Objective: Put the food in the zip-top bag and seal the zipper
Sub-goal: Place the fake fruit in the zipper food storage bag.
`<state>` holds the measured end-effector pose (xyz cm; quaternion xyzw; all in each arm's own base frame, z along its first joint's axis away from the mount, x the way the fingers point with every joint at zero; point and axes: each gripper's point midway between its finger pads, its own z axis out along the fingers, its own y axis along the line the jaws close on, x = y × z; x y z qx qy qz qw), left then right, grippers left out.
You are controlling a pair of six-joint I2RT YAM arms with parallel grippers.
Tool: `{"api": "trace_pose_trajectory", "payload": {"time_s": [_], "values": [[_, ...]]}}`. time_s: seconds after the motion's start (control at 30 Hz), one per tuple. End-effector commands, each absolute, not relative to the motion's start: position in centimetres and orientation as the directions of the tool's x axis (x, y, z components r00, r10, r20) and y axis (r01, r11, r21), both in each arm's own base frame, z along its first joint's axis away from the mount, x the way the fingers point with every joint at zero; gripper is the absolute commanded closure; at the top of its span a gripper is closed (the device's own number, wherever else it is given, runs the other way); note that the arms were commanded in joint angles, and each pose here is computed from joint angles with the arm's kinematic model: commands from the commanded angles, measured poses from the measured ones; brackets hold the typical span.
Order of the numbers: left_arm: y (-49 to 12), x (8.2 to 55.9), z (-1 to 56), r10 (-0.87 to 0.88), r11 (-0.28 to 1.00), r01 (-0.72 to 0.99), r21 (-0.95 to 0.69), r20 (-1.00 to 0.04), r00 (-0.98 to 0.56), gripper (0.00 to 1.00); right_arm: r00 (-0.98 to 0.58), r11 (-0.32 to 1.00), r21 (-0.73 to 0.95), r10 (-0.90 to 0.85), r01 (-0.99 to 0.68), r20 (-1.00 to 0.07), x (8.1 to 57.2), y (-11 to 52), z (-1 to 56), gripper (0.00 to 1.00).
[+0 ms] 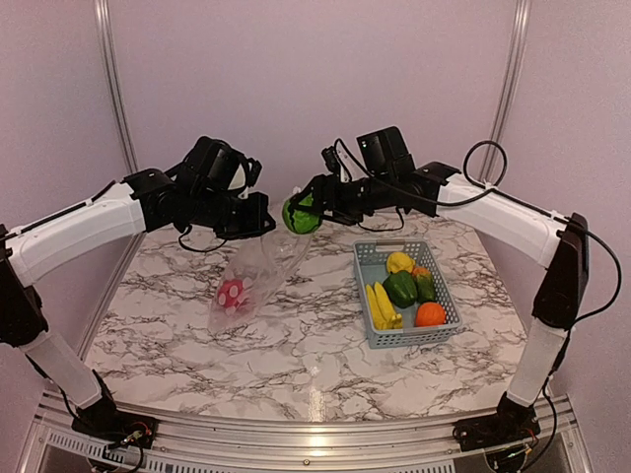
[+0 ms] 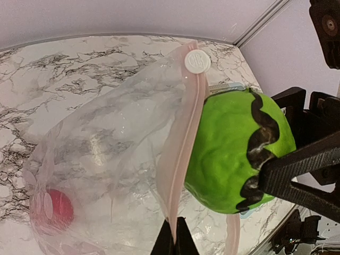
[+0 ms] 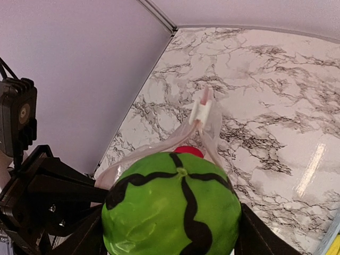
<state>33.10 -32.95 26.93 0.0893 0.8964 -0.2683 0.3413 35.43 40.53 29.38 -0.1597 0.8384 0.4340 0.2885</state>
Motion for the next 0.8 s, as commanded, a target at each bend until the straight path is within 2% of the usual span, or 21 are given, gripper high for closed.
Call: {"api": "trace_pose_trajectory", "payload": {"time_s": [0.0, 0.13, 0.23, 0.27, 0.57, 0.7, 0.77], "values": [[-32.8, 32.7, 28.7, -0.103, 0.81, 0.332, -0.483, -0.675, -0.731, 1.0, -0.784, 0.658, 0.571, -0.046, -0.49, -0.619, 35.8, 40.1, 28.2, 0.43], [-33.0, 32.7, 28.0, -0.109, 0.808, 0.322, -0.493, -0.663, -0.741, 1.0, -0.783, 0.625, 0.58, -0.083, -0.523, -0.617, 35.0, 41.2, 28.6, 0.29], [-32.9, 32.7, 27.6, -0.11, 0.81, 0.317, -0.494, -0.658, -0.745, 1.0, -0.77, 0.588, 0.59, -0.089, -0.553, -0.632, 34.5, 41.6, 30.4, 0.07], [-32.9, 32.7, 27.6, -0.111, 0.81, 0.316, -0.494, -0.658, -0.744, 1.0, -0.766, 0.588, 0.588, -0.088, -0.556, -0.636, 34.5, 41.4, 30.9, 0.05], [-32.2, 32.9, 27.6, -0.106, 0.827, 0.313, -0.466, -0.678, -0.728, 1.0, -0.738, 0.584, 0.583, -0.041, -0.564, -0.673, 33.7, 39.3, 35.0, 0.05], [-31.5, 32.9, 27.4, -0.089, 0.844, 0.311, -0.437, -0.686, -0.722, 1.0, -0.727, 0.644, 0.548, -0.017, -0.533, -0.687, 34.3, 36.1, 34.8, 0.05], [-31.1, 33.0, 27.3, -0.084, 0.852, 0.308, -0.424, -0.69, -0.719, 1.0, -0.724, 0.717, 0.508, 0.007, -0.478, -0.69, 35.4, 33.0, 33.8, 0.04]]}}
